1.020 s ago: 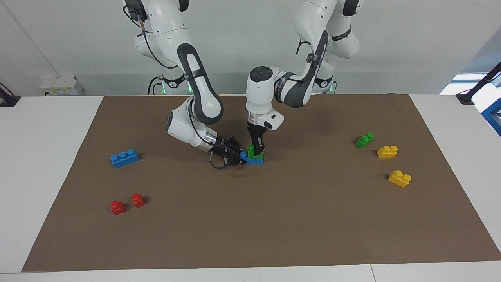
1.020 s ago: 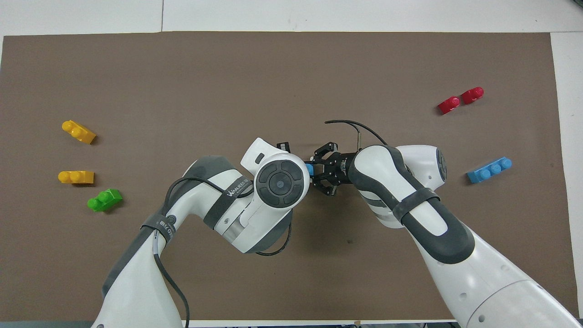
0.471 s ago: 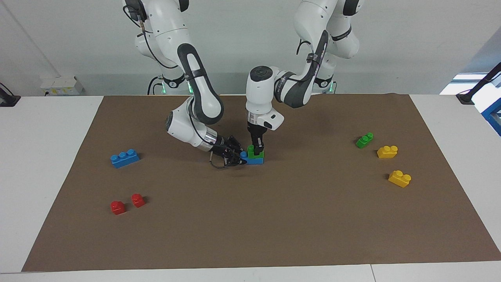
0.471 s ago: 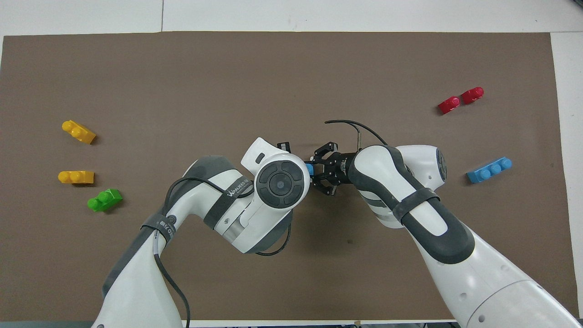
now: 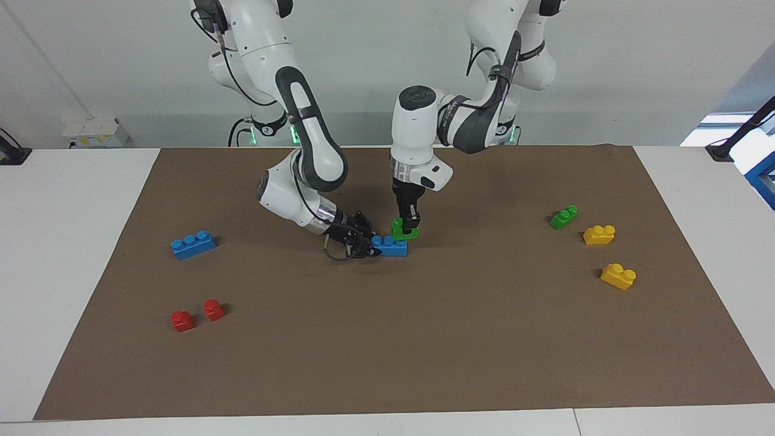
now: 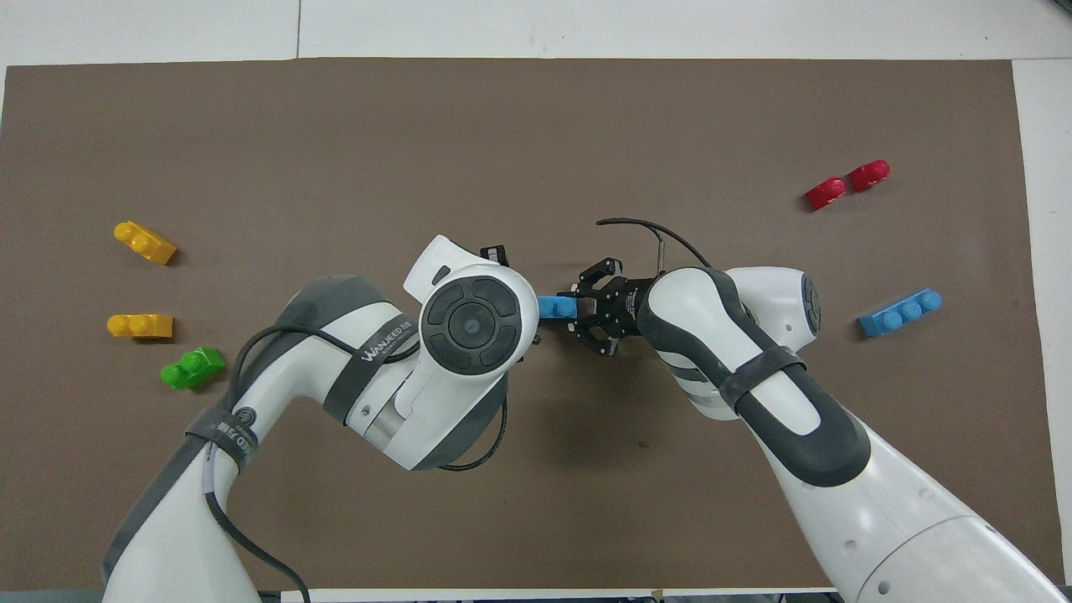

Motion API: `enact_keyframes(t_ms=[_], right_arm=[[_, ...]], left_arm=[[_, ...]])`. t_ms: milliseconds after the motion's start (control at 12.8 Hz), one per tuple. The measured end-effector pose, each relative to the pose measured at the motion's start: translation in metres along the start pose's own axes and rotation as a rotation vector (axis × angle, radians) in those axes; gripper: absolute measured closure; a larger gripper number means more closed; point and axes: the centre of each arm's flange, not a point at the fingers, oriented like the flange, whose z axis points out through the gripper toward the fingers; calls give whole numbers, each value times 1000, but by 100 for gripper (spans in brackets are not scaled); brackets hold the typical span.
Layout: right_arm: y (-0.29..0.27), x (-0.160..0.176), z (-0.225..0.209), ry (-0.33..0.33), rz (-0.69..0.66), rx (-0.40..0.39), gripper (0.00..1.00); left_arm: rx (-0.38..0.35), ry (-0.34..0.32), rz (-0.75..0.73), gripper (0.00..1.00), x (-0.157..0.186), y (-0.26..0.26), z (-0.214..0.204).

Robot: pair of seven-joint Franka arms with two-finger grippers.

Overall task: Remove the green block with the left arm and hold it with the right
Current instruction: 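Pull the green brick away from the blue brick with both grippers, then carry the green brick with the left gripper while the right gripper carries the blue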

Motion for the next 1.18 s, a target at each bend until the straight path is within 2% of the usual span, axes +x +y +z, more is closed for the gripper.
enact_keyframes(t_ms=[314, 627, 941, 1176], right_arm=[[-13, 16, -18, -20, 31, 3, 65], [-49, 53, -95, -40, -11, -54, 65], [-72, 105, -186, -1, -65, -95, 65], [-73, 142, -223, 46, -110, -93, 65]], left_arm=[[56, 64, 107, 64, 36, 12, -25], [110, 99, 243, 64, 91, 42, -16], [165, 103, 397, 64, 162, 70, 2], [184, 68, 512, 64, 221, 90, 9]])
